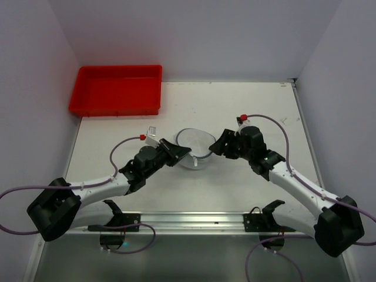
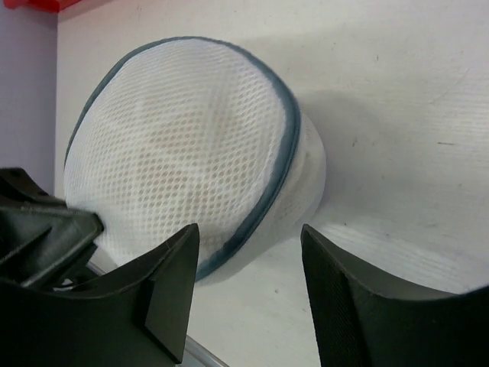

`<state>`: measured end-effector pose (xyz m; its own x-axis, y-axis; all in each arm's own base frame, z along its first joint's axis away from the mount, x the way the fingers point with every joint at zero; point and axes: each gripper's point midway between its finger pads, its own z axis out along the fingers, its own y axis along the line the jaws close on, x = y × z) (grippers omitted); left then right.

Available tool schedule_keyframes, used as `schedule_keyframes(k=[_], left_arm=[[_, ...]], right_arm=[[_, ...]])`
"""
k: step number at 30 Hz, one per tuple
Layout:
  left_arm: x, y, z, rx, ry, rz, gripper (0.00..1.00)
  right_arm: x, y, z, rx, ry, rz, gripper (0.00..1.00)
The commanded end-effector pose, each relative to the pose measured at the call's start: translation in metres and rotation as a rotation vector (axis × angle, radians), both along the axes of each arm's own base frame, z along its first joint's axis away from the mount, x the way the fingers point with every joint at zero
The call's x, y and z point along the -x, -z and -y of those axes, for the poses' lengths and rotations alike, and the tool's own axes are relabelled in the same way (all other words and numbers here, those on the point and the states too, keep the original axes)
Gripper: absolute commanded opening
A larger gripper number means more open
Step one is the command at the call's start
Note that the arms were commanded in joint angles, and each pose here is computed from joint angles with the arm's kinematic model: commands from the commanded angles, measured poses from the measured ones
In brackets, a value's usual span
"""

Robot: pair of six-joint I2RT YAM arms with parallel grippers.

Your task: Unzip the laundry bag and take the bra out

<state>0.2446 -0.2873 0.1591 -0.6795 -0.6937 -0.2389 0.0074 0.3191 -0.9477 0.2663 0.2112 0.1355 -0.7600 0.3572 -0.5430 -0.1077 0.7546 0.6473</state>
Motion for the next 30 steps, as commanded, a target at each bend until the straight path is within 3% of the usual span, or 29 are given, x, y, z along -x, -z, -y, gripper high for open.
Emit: schedule_keyframes(k=[1,9,15,30], left_arm=[[-0.016,-0.015,0.002,-0.046,-0.046,0.017,0.00],[-0.028,0.003,0.014,-0.166,-0.046,-0.105,0.00],[-0.025,0.007,0.015,-0.171,-0.041,-0.137,0.00],[-0.023,0.003,0.016,-0.173,-0.036,-0.166,0.00]], right_arm=[[0.003,-0.037,0.005,0.140,-0.015,0.178,0.58],[0.045,-0.070,-0.046,0.067,-0.201,0.292,0.47],[0.052,-0.055,-0.078,0.057,-0.301,0.266,0.36],[0.033,-0.024,-0.097,0.081,-0.266,0.209,0.37]])
